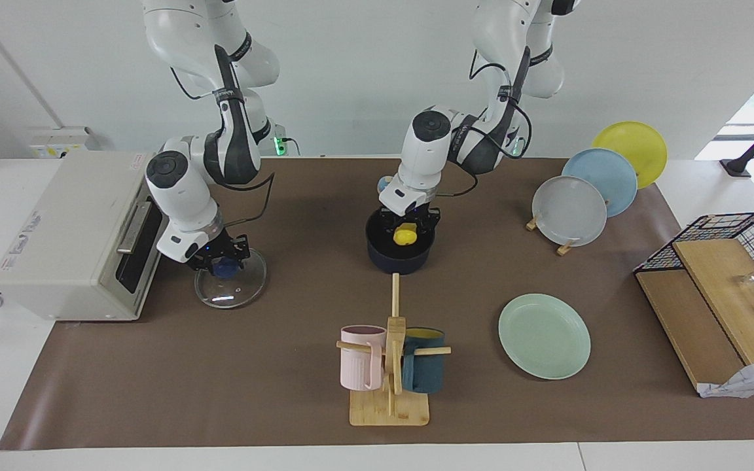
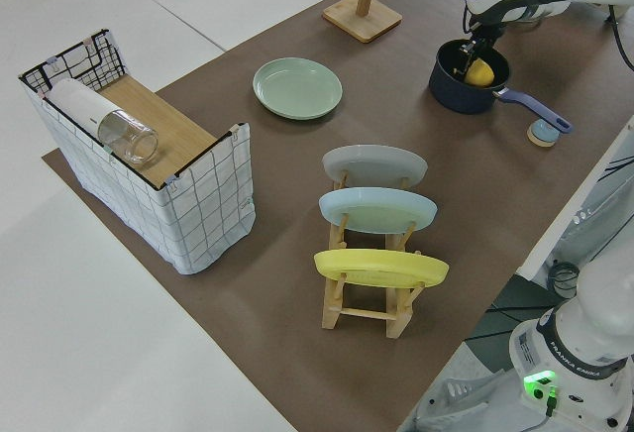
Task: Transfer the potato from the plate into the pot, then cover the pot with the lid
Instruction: 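Carry the potato over the black pot and release it with the left gripper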
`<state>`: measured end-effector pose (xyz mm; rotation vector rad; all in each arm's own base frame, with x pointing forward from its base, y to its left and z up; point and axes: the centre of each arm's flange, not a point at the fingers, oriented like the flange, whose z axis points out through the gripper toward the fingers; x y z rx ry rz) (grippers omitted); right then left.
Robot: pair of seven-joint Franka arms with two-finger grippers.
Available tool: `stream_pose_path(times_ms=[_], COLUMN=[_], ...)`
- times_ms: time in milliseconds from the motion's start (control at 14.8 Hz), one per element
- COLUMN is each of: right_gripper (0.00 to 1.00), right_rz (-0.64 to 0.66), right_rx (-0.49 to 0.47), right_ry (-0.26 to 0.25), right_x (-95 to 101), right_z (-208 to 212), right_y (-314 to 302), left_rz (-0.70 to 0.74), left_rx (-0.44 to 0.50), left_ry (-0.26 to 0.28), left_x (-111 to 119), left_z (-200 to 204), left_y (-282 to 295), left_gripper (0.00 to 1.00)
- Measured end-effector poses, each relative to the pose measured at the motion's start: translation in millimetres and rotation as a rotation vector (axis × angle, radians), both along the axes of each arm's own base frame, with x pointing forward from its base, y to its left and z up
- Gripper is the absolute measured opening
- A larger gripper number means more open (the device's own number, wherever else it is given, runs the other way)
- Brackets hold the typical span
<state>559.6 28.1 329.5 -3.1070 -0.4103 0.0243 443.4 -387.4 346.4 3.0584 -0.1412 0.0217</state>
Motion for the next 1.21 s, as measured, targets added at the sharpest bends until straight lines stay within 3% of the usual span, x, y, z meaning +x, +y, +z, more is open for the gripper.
stream_pose_path(times_ms=[270, 675, 810, 944, 1079, 1214], right_gripper=[0.66, 0.66, 0.66, 0.66, 0.66, 0.66], right_rz=[0.033, 0.097, 0.095, 0.087, 0.069, 0.056], right_rx=[0.004, 0.016, 0.008, 0.002, -0.001, -0.002], right_ry=[0.023, 0.024, 0.064, 0.085, 0.098, 0.105], right_x=[5.8, 22.2, 23.0, 17.5, 13.1, 14.9], right_z=[16, 109, 157, 204, 219, 217], right_y=[16, 104, 102, 96, 87, 80], left_rz=[-0.019, -0.037, -0.039, -0.04, -0.036, -0.025], left_rx=[0.01, 0.027, 0.028, 0.027, 0.021, 0.017], left_ry=[0.006, 0.008, 0.008, 0.006, -0.003, -0.009], left_x=[-5, -7, -9, -8, -4, 4], left_z=[-20, -36, -37, -36, -31, -11], left_y=[-9, -13, -13, -13, -12, -10], left_gripper=[0.65, 0.65, 0.65, 0.83, 1.0, 1.0])
